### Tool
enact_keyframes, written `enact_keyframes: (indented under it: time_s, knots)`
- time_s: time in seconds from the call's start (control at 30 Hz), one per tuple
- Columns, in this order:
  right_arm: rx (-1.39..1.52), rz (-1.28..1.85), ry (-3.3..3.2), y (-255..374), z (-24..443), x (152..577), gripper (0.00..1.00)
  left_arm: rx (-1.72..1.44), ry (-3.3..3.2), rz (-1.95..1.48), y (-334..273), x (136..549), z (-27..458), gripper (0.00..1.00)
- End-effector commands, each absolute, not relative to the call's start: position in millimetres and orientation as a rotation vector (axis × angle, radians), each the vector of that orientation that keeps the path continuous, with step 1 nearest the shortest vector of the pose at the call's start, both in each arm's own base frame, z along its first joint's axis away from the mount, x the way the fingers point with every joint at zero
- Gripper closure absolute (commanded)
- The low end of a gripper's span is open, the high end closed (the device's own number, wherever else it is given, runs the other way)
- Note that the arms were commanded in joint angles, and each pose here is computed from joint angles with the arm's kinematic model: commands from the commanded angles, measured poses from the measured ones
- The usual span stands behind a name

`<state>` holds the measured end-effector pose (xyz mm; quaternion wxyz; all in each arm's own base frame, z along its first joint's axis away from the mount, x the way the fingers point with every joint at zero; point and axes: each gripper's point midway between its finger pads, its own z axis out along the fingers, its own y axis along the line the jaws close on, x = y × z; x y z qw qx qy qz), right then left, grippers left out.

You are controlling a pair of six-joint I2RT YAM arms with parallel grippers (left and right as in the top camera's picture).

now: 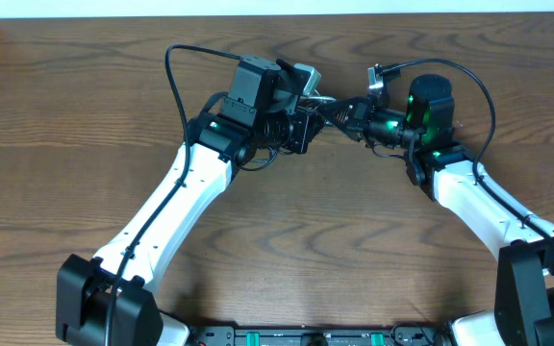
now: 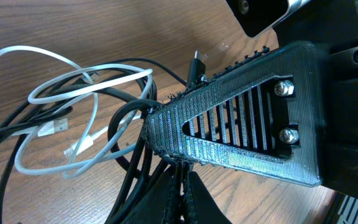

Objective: Untangle cables

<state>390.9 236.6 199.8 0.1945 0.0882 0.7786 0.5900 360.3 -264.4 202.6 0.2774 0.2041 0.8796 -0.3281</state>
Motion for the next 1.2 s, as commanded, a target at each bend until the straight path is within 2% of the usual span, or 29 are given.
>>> enact_keyframes:
  time_s: [0.0, 0.13, 0.37, 0.8, 1.03, 1.1, 1.17]
  knots:
    - [0.185, 1.655, 2.139, 239, 218, 391, 0.99, 0.543, 2.359, -0.875, -266, 363, 204, 0.92]
    - [0.204, 1.555, 2.141, 230, 209, 400, 0.99, 0.541, 2.379, -0.873, -265, 360, 201, 0.93]
    - [0.324, 1.328, 2.304, 205, 160, 400, 0.99, 0.552, 2.434, -0.859, -260, 352, 192, 0.92]
    - [0.475, 0.794, 2.727, 159, 69, 344, 0.99, 0.560, 2.476, -0.747, -248, 352, 181, 0.92]
    - [0.414, 0.618, 2.788, 156, 56, 330, 0.99, 0.559, 2.476, -0.747, -248, 352, 181, 0.92]
    - [0.400, 0.588, 2.793, 157, 55, 328, 0.96, 0.560, 2.476, -0.748, -248, 352, 181, 0.92]
    - [0.397, 0.535, 2.794, 154, 53, 327, 0.78, 0.559, 2.476, -0.748, -248, 352, 181, 0.92]
